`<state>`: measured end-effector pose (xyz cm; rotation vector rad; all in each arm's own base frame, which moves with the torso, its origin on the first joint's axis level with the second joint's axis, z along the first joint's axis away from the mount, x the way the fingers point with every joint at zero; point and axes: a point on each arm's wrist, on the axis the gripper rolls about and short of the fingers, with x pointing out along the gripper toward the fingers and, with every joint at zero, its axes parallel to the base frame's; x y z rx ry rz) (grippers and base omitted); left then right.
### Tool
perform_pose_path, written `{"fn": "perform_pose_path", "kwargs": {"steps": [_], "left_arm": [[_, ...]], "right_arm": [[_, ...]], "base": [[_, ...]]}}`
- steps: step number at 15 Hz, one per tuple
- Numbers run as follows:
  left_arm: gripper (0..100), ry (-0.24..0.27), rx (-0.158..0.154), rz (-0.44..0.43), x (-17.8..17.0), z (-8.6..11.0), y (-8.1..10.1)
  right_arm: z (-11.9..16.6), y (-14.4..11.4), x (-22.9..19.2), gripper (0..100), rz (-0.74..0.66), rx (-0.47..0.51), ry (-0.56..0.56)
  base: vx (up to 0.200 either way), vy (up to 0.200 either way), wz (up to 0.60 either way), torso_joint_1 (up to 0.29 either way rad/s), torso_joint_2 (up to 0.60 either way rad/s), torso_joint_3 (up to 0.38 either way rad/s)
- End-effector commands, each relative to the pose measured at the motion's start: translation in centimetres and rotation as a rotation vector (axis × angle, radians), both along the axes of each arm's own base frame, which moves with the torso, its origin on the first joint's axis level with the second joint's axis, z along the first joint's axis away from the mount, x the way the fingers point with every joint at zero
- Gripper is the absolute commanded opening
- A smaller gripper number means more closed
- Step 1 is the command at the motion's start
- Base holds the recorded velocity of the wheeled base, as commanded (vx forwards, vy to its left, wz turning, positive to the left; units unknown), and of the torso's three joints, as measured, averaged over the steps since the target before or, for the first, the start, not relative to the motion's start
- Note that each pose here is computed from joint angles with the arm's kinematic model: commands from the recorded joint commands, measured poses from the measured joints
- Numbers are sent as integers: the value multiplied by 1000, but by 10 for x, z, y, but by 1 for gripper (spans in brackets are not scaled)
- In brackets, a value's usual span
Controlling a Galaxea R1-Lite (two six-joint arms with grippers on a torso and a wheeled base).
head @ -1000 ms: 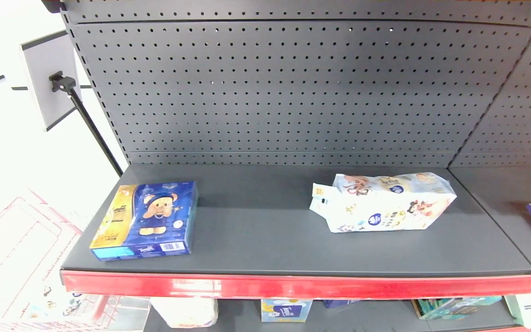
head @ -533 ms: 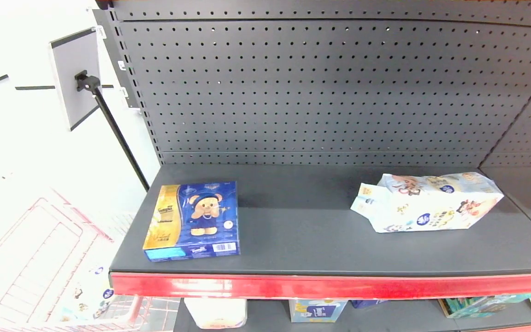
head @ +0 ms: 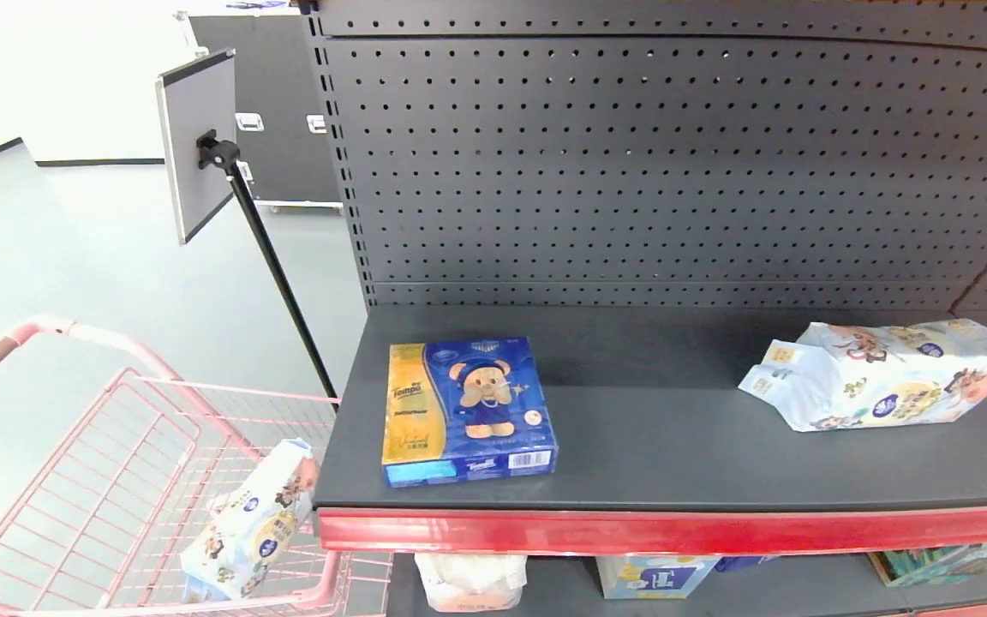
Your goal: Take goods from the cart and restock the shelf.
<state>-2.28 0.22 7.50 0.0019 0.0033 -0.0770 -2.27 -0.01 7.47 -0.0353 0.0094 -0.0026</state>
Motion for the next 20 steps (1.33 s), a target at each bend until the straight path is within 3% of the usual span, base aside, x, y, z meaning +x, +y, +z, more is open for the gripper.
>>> {"fn": "perform_pose_path", "kwargs": {"steps": [1,17,20], "left_arm": [[100,1,0,0,0,0,0],[100,3,0,0,0,0,0],[100,3,0,0,0,0,0]], "right_arm": [[0,0,0,100,1,0,0],[0,0,0,100,1,0,0],[0,0,0,100,1,-1,0]], "base": [[0,200,0,2,2,2],[0,200,0,1,3,2],[0,0,0,0,0,0]]}}
